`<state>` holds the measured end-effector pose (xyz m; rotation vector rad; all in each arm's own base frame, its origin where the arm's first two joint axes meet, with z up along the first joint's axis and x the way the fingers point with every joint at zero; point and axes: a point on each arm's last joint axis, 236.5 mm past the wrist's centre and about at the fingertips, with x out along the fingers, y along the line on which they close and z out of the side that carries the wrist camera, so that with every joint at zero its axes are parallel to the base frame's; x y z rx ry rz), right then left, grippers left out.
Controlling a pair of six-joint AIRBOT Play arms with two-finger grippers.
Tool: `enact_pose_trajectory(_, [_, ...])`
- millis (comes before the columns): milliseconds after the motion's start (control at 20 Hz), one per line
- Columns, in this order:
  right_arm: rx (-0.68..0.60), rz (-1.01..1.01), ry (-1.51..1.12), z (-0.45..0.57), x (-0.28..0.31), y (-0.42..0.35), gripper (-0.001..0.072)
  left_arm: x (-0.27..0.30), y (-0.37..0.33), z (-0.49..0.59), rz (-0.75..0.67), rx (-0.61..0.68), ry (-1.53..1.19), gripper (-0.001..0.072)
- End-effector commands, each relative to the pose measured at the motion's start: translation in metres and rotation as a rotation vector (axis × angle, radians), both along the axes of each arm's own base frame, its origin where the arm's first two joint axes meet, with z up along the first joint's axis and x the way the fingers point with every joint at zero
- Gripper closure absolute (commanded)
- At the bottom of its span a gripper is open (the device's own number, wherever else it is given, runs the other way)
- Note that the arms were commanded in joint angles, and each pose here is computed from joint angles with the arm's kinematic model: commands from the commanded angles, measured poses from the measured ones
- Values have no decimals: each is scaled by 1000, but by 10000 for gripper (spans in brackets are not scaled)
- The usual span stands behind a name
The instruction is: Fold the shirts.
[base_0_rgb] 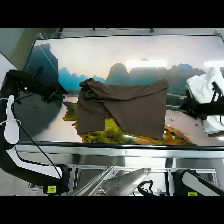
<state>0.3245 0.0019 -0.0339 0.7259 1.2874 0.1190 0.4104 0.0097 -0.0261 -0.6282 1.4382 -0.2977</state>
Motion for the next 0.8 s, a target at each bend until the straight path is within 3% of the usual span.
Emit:
enact_pose_trajectory(0, [55, 14, 141, -42, -55, 25, 348, -37, -2, -38, 18, -86, 56, 14])
enact_pose_trajectory(100, [74, 28, 183, -56, -68, 39, 348, -31, -13, -47, 34, -148, 39, 14])
enact_pose_trajectory(600, [145, 163, 315, -95, -90, 102, 355, -3, -47, -68, -86, -155, 64, 15])
enact_pose_trajectory(650, [149, 173, 292, -93, -87, 105, 481, -4, -51, -71, -93, -158, 72, 15])
enact_pose_trajectory(700, [152, 174, 278, -92, -84, 106, 541, -4, -52, -74, -93, -157, 77, 15])
enact_pose_trajectory(750, [156, 170, 274, -91, -83, 107, 542, -2, -53, -78, -91, -151, 74, 15])
